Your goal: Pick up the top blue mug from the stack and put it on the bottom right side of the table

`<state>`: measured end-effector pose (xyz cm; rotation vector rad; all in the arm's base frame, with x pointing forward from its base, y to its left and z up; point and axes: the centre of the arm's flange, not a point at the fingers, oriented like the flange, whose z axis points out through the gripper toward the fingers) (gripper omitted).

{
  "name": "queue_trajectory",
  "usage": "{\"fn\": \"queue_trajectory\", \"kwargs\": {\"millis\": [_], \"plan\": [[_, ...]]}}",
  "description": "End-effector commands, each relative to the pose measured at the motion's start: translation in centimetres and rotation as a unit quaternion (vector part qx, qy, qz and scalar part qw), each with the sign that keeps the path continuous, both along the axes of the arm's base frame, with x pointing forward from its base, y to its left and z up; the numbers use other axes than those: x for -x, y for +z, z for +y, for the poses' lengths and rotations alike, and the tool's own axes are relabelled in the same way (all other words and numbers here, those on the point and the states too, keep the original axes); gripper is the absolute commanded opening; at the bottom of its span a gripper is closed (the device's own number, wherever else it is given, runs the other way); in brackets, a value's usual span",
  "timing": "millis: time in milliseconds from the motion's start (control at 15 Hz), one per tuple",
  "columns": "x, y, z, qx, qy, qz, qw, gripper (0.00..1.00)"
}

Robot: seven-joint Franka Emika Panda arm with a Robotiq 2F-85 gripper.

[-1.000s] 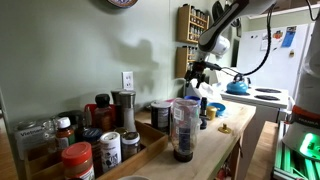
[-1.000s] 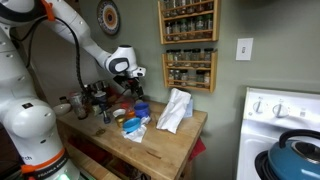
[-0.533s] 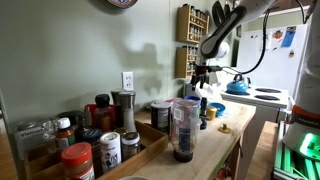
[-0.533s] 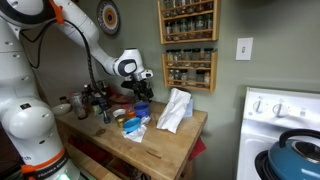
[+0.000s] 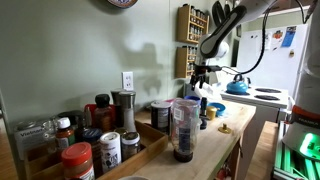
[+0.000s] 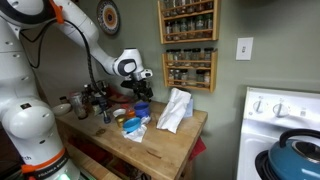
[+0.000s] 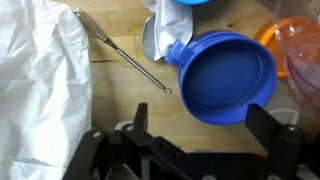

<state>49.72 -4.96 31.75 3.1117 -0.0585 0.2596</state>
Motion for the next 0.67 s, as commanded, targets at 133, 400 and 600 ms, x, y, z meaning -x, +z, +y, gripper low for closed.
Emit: {"fn": "queue_trajectory", "kwargs": {"millis": [133,400,600], "plan": [[0.3,-2.3,-1.6,0.016,0.002,0.06,0.9981,1.0],[0.1,-3.9,-0.9,0.013,-0.009,0.074,0.9972,0.8],[-0.3,-4.2,-0.1,0.018,-0.003,0.076,0.9969,0.8]]}}
